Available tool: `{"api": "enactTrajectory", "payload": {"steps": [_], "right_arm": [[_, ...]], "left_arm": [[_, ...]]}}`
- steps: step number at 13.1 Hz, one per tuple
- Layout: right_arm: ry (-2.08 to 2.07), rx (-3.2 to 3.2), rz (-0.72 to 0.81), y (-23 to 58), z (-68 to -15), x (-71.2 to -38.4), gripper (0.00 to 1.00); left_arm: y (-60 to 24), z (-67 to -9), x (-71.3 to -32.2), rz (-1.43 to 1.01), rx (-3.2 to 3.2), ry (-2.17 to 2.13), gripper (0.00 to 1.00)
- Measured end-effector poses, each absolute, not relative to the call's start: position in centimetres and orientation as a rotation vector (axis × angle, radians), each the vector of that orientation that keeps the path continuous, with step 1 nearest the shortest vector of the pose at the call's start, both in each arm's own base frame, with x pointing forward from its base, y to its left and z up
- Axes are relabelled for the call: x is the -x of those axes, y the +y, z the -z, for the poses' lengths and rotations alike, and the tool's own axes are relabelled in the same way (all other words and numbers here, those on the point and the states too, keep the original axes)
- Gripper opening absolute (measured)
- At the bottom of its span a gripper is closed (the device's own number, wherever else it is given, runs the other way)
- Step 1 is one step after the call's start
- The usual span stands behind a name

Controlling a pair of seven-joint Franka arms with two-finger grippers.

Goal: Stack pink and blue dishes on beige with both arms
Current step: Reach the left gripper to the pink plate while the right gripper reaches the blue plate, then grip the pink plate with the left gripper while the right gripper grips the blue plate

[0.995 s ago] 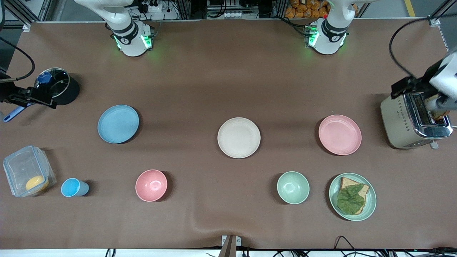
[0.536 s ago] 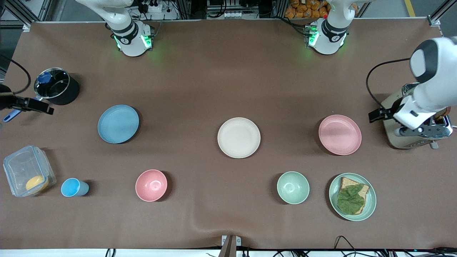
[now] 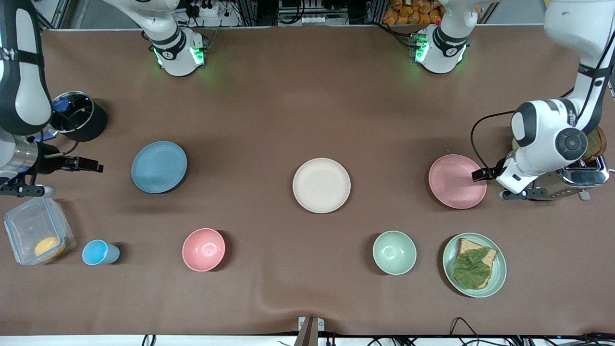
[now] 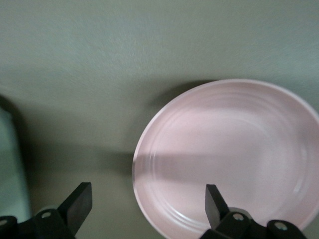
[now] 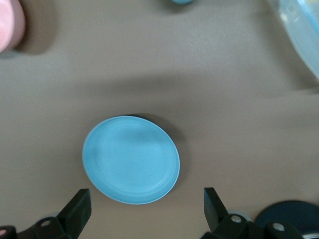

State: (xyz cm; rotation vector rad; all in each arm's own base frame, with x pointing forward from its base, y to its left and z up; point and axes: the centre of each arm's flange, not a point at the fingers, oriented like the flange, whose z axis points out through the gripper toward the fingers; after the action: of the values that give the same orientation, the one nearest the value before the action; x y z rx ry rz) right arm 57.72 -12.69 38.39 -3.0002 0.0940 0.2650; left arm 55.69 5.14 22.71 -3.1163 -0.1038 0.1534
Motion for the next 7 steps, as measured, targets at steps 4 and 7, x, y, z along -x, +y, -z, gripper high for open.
{"api": "enactTrajectory", "payload": {"steps": [4, 7], "right_arm": [[-0.017, 2.963, -0.315, -15.6, -32.1, -55.9, 1.00], [-0.099, 2.938, -0.348, -17.2, -27.7, -55.4, 1.00]], "left_arm": [[4.9, -19.9, -55.4, -0.204, 3.119, -0.098, 1.00], [5.0, -18.8, -55.2, -0.220, 3.120, -0.101, 0.95]]}}
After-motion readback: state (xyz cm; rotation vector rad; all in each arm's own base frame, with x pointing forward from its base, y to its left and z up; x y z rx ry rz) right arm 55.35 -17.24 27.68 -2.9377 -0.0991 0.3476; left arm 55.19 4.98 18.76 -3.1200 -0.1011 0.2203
